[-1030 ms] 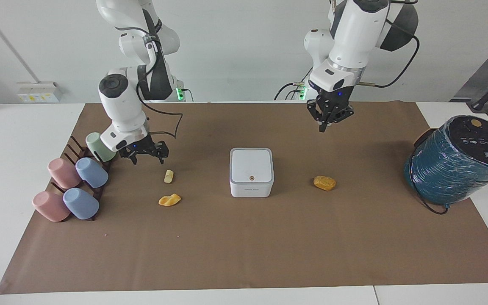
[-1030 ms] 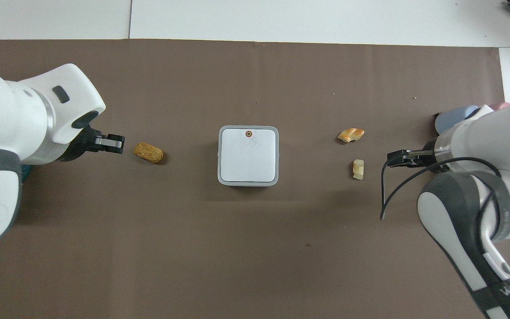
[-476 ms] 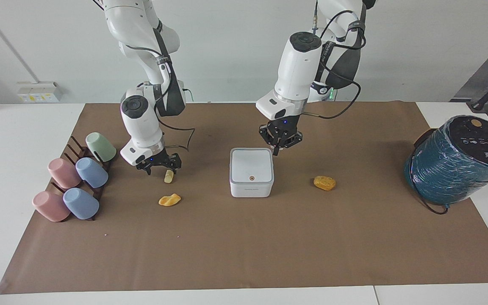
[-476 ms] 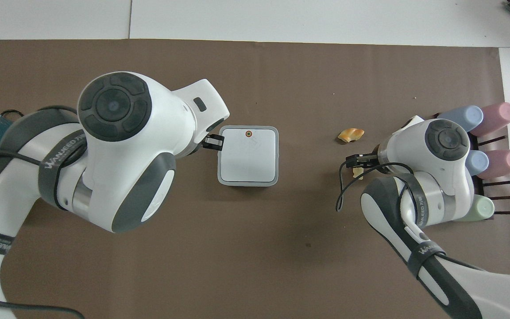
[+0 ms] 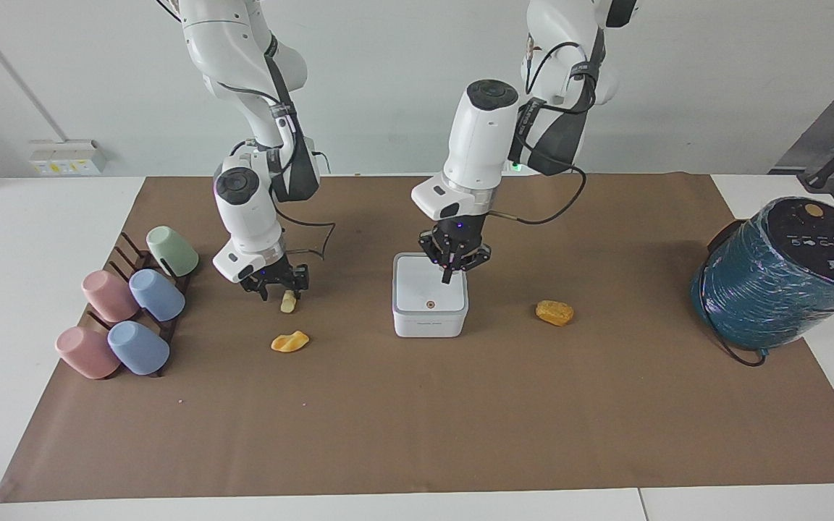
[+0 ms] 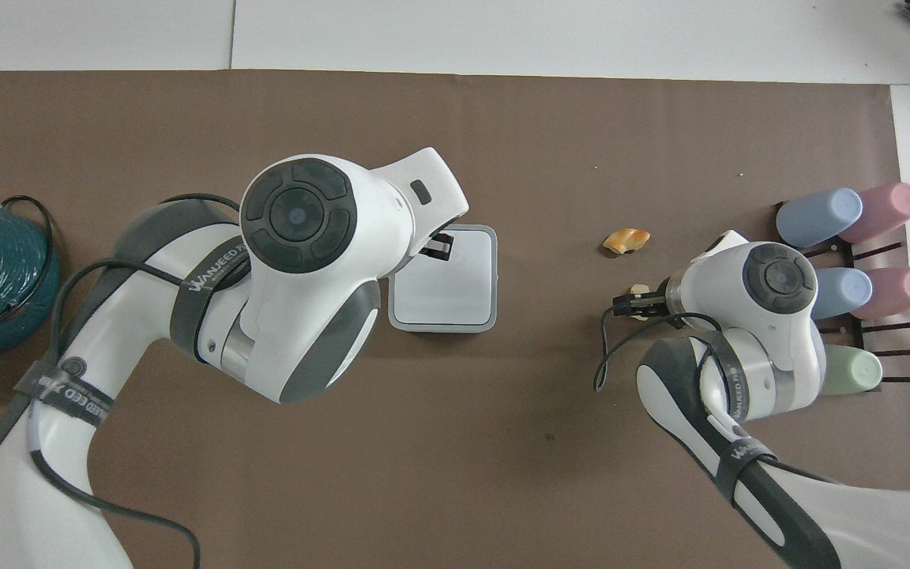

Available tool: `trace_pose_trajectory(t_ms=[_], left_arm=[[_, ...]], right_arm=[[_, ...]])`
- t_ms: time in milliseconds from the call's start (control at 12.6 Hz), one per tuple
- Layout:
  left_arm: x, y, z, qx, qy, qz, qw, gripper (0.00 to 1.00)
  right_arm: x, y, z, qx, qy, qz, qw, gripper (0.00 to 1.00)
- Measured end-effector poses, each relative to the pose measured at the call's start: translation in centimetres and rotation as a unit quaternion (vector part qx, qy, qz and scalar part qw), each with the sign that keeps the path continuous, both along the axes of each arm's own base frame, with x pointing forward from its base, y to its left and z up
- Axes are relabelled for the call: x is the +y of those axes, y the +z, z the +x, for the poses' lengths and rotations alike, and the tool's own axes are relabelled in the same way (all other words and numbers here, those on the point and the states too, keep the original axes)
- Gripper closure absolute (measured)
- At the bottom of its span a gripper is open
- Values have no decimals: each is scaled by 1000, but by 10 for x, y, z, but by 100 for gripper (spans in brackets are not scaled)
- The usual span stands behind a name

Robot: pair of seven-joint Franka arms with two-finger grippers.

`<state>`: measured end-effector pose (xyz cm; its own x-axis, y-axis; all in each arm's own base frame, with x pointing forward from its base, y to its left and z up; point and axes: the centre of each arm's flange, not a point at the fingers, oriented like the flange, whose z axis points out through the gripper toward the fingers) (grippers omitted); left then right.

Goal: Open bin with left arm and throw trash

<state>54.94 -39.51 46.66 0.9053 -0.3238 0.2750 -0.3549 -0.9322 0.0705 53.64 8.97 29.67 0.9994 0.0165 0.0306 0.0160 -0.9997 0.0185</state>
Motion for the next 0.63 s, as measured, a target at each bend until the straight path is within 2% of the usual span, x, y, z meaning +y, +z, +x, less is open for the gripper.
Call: trace_pose_trajectory(t_ms=[238, 396, 634], left_arm=[[-17, -38, 0, 12, -11, 8, 1000, 99], [-23, -49, 0, 7, -15, 6, 1000, 99], [-24, -50, 2, 2, -17, 7, 1000, 99]], right_arm=[[0, 1, 0, -1, -16, 1, 1000, 77], [1, 3, 2, -4, -22, 2, 1000, 92], [6, 28, 12, 9, -21, -1, 1000, 93]])
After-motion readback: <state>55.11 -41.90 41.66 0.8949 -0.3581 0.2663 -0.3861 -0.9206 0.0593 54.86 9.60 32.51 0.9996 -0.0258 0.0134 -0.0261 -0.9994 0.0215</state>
